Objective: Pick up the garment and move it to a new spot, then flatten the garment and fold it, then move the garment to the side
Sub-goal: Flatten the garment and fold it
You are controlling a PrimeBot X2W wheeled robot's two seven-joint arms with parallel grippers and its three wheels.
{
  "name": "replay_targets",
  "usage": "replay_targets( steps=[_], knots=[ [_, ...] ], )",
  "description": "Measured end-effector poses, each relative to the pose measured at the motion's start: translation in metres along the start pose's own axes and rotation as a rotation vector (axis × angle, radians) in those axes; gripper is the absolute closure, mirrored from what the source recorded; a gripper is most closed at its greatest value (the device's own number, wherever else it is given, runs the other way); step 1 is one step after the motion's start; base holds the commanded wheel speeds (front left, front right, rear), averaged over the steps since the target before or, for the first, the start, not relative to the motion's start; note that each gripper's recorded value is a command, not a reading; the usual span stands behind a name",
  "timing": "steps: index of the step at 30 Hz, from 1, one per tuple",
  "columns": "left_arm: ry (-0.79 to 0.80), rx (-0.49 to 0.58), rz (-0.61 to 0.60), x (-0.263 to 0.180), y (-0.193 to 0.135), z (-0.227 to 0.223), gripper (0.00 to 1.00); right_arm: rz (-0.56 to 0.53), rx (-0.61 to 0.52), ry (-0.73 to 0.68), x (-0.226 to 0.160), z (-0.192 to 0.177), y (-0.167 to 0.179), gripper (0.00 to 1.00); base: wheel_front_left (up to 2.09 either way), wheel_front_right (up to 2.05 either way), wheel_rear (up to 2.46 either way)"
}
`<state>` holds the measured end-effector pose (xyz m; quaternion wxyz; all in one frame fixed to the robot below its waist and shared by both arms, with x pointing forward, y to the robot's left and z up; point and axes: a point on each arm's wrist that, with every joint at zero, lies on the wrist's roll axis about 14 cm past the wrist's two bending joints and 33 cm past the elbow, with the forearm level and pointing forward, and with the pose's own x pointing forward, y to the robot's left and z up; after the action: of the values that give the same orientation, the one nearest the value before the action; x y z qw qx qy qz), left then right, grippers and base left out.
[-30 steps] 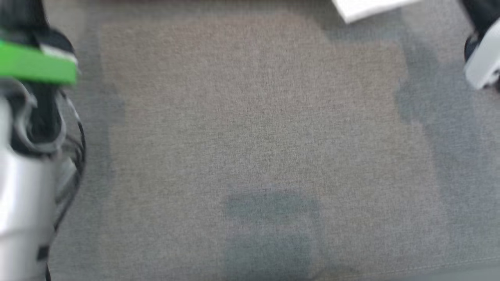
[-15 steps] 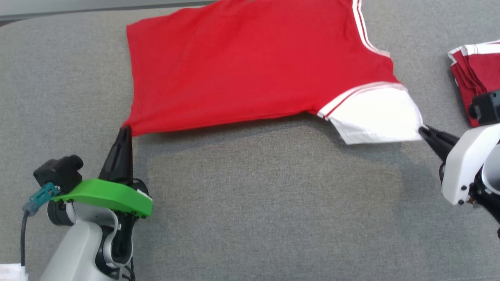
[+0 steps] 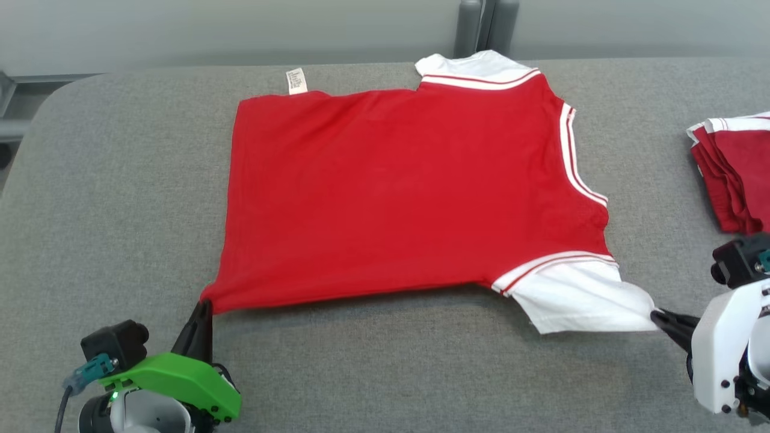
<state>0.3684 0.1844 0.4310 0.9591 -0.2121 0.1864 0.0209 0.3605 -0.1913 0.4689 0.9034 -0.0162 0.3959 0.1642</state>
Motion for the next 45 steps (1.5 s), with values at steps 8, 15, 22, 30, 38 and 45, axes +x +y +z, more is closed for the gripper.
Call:
replay_targets(
  steps=[8,15,22,30,38,45],
  knots=[
    [0.086,0.033,0.039,-0.024,0.012,-0.019,1.0,0.023,0.028,0.084,-0.015,-0.029,0.007,1.0,0.0,0.0,0.0],
    [0.203,0.136,0.073,-0.044,0.028,-0.037,1.0,0.051,0.08,0.175,-0.03,-0.059,0.014,1.0,0.0,0.0,0.0],
    [0.282,0.311,0.017,-0.046,0.025,-0.036,1.0,0.069,0.053,0.073,-0.034,-0.028,0.018,1.0,0.0,0.0,0.0],
    [0.258,0.495,-0.074,-0.008,0.002,-0.007,1.0,0.055,-0.13,-0.016,-0.007,0.035,0.004,1.0,0.0,0.0,0.0],
    [0.243,0.557,-0.083,0.026,-0.004,0.009,1.0,0.066,-0.305,0.012,0.032,0.076,-0.001,1.0,0.0,0.0,0.0],
    [0.256,0.573,-0.063,0.048,0.005,0.011,1.0,0.104,-0.406,0.007,0.068,0.101,0.007,1.0,0.0,0.0,0.0]
  ],
)
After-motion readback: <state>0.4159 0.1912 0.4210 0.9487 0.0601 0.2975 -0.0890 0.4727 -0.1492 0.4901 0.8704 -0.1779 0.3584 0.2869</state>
